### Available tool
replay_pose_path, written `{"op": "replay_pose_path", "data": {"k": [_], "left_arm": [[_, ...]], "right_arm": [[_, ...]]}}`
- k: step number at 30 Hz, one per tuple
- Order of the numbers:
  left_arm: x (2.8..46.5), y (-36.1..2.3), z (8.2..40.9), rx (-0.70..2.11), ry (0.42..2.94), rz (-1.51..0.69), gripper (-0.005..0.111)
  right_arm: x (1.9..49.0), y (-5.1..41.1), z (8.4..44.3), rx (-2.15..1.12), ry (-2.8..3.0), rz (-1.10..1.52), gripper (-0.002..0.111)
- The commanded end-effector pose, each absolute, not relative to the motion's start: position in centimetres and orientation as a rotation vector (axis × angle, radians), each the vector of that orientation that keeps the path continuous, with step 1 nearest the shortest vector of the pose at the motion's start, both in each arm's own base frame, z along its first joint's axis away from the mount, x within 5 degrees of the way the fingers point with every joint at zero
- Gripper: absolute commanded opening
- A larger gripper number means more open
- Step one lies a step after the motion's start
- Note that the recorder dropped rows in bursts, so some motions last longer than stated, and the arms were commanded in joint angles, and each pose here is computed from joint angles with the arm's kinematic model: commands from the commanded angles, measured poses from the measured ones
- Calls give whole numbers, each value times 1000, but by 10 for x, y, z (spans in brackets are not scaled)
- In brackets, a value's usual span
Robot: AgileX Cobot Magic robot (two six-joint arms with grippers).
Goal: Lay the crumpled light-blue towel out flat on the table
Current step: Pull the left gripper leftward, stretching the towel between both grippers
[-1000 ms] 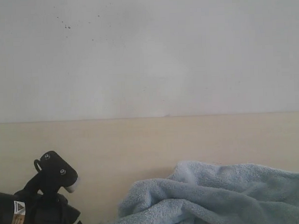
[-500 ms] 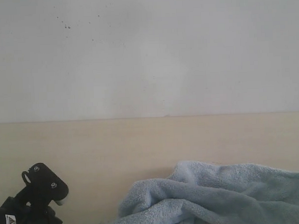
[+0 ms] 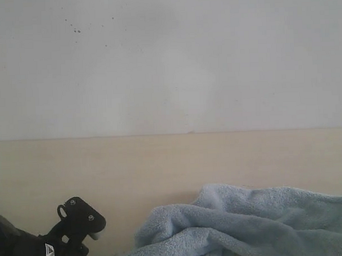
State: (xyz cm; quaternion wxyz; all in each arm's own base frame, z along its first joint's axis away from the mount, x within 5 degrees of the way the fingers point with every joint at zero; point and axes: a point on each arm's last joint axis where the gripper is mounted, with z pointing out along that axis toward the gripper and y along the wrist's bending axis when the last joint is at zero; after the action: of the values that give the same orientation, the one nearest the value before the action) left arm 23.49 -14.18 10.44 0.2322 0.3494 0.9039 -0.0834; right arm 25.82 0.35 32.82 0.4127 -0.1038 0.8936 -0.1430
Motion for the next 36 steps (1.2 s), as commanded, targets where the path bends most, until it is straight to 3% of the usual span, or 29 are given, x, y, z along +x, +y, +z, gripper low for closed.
{"op": "replay_pose_path", "data": {"k": [1,3,8,13,17,22,27,36], "left_arm": [[236,-143,102,945,2497,-241,4],[237,-143,119,903,2450,-253,4],[229,-134,199,819,2158,-226,4],[202,-106,248,712,1950,-106,4],[176,-75,264,630,1847,77,4],[152,-47,276,562,1939,234,4],[133,-35,292,588,2035,269,4],[93,-12,353,505,1913,237,4]], "right_arm": [[256,3,329,-271,2241,-377,0],[252,-2,332,-257,2241,-434,0],[228,-9,359,-180,2130,-488,0],[203,-16,380,-115,2049,-518,0],[181,-24,396,-18,1971,-560,0],[154,-31,409,52,1906,-593,0],[127,-35,419,104,1853,-587,0],[81,-38,429,91,1780,-565,0]]}}
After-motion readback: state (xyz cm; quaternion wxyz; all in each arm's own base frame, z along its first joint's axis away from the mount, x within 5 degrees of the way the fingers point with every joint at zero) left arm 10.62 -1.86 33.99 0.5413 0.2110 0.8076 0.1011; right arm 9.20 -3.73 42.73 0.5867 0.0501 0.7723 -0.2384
